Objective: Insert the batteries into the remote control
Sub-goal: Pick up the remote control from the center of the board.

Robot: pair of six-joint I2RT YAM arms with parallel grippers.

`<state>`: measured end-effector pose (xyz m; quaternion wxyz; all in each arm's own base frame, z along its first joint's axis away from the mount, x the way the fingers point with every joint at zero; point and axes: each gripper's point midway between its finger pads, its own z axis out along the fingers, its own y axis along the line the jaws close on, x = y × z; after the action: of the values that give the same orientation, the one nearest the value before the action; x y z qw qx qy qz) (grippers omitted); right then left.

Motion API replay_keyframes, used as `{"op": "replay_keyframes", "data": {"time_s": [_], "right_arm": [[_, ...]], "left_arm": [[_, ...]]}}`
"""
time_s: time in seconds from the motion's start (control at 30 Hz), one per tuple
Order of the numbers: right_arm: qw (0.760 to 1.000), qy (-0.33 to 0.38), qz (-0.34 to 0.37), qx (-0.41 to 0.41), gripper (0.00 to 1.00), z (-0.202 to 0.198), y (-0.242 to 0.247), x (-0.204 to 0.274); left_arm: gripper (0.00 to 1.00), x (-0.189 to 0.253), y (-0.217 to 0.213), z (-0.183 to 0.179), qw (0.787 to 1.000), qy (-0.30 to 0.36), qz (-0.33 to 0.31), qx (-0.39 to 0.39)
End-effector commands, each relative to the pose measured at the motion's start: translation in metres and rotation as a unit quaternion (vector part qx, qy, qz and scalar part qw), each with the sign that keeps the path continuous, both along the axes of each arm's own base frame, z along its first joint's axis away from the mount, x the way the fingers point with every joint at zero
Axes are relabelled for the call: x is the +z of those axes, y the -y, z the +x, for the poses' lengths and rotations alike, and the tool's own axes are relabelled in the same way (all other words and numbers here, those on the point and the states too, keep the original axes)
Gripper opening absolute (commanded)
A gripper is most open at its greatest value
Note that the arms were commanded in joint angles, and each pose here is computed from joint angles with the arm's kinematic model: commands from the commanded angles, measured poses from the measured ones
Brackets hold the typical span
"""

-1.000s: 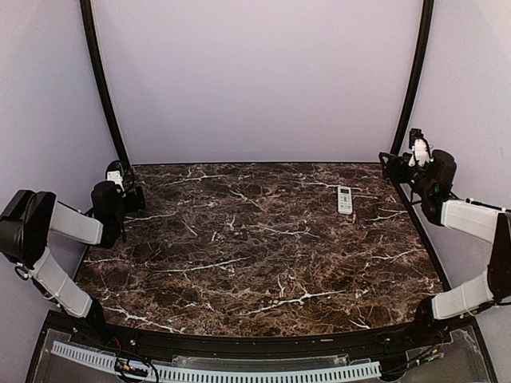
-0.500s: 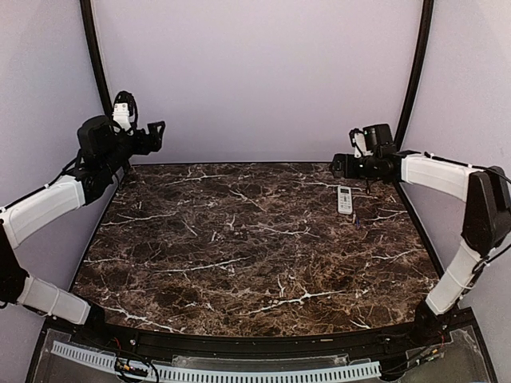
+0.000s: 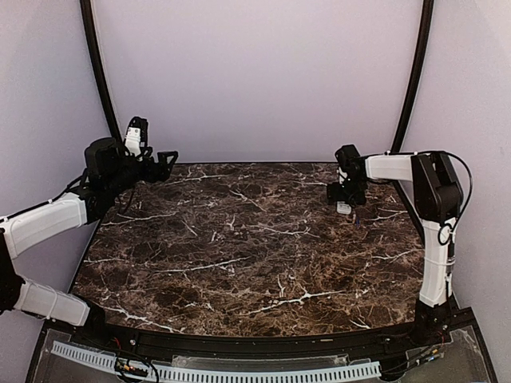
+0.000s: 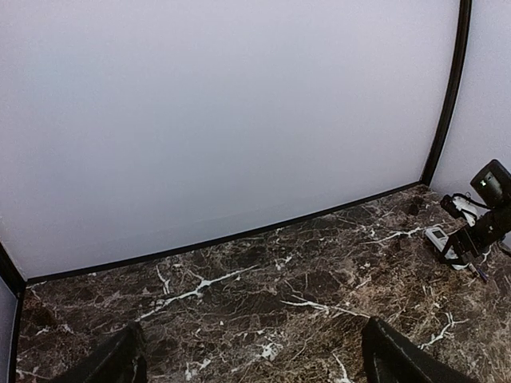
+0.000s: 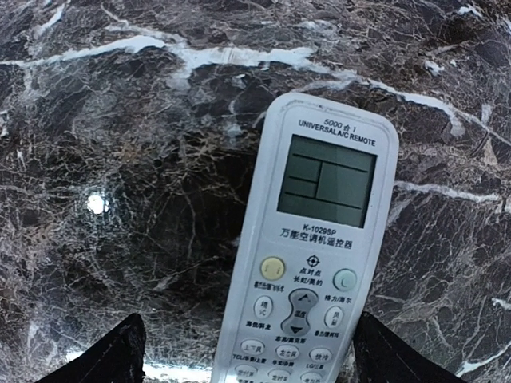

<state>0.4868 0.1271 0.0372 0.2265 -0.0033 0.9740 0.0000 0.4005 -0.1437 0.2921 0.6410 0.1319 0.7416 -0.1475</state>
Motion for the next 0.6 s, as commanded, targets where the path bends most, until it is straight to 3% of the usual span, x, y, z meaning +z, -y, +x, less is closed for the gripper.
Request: {"op": "replay_keyframes", "data": {"time_s": [0.0, 0.13, 0.4, 0.57], "right_arm": [[1.0, -0.013, 0.002, -0.021, 0.82, 0.001, 0.008, -0.005], [0.999, -0.029, 0.011, -0.019, 0.6, -0.004, 0.01, -0.016], [0.997, -0.042, 0.044, 0.038, 0.33, -0.012, -0.008, -0.016], [0.989, -0.02, 0.099, 0.108, 0.22, -0.015, -0.043, 0.021]], "left_arm": [[0.93, 0.022, 0.011, -0.016, 0.998, 0.046, -0.005, -0.041], [0.93, 0.025, 0.017, -0.024, 0.996, 0.063, -0.01, -0.064], [0.91, 0.014, 0.029, -0.023, 0.994, 0.054, 0.002, -0.096], [0.9, 0.006, 0.033, -0.028, 0.99, 0.078, 0.044, -0.109]]}}
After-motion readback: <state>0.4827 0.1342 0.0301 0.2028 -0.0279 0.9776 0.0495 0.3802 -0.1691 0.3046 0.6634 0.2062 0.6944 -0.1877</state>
